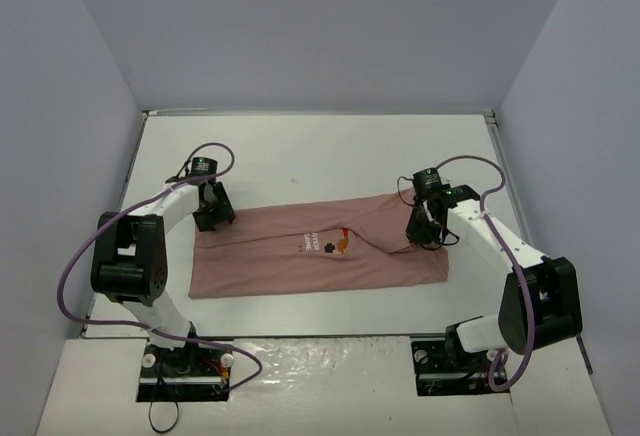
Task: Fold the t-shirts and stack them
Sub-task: Fold the other side of the tshirt into a rectangle
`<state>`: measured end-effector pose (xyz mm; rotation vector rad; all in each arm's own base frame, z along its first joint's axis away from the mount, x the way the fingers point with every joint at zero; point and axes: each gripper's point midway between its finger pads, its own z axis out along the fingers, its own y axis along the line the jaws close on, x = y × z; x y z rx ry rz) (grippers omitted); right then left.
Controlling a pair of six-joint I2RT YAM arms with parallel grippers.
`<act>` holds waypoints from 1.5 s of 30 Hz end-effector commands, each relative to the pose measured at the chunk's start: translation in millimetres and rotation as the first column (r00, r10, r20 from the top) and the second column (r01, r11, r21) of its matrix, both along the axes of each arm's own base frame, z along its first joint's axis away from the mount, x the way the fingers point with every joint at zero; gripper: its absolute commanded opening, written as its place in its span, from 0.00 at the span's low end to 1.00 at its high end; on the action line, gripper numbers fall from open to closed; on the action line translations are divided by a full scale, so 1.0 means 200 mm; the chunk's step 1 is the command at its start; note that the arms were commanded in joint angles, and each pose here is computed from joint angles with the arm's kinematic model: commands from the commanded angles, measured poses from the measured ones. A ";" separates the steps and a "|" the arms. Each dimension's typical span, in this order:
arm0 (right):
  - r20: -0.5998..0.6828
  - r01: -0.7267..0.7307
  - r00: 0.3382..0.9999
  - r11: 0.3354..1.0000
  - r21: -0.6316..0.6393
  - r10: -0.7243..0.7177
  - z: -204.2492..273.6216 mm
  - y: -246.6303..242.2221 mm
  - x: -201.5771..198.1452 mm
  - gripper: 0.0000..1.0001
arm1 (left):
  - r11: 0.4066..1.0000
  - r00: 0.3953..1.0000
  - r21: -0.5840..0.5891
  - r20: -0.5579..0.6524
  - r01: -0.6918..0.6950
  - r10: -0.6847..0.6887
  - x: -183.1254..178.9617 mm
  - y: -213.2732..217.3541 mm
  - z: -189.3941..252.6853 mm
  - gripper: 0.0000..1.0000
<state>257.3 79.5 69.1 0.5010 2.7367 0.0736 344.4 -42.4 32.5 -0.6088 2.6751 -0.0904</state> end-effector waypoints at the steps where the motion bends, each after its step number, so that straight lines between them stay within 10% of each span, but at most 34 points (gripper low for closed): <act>1: 0.014 0.023 1.000 0.999 -0.026 -0.022 0.00 0.01 -0.04 0.00 | 1.000 0.996 0.006 0.089 -0.012 0.011 0.12 0.01 0.11 0.45; 7: -0.032 0.012 0.999 0.997 -0.076 -0.014 -0.09 -0.02 -0.09 0.06 | 1.000 0.996 0.006 0.088 -0.007 0.007 0.13 0.01 0.12 0.45; 13: 0.095 -0.049 0.993 0.988 -0.149 0.063 0.10 -0.03 0.09 0.40 | 1.000 0.996 0.003 0.093 0.013 -0.013 0.14 0.00 0.14 0.45; 25: 0.179 -0.506 0.812 0.823 -0.257 0.555 0.30 0.44 0.21 0.35 | 0.998 0.986 -0.010 0.157 0.060 -0.058 0.09 -0.02 0.34 0.45; 45: -0.048 -0.604 0.776 0.719 -0.343 0.629 -0.15 0.47 0.15 0.44 | 0.989 0.963 0.047 0.230 0.137 -0.144 -0.17 0.03 0.47 0.45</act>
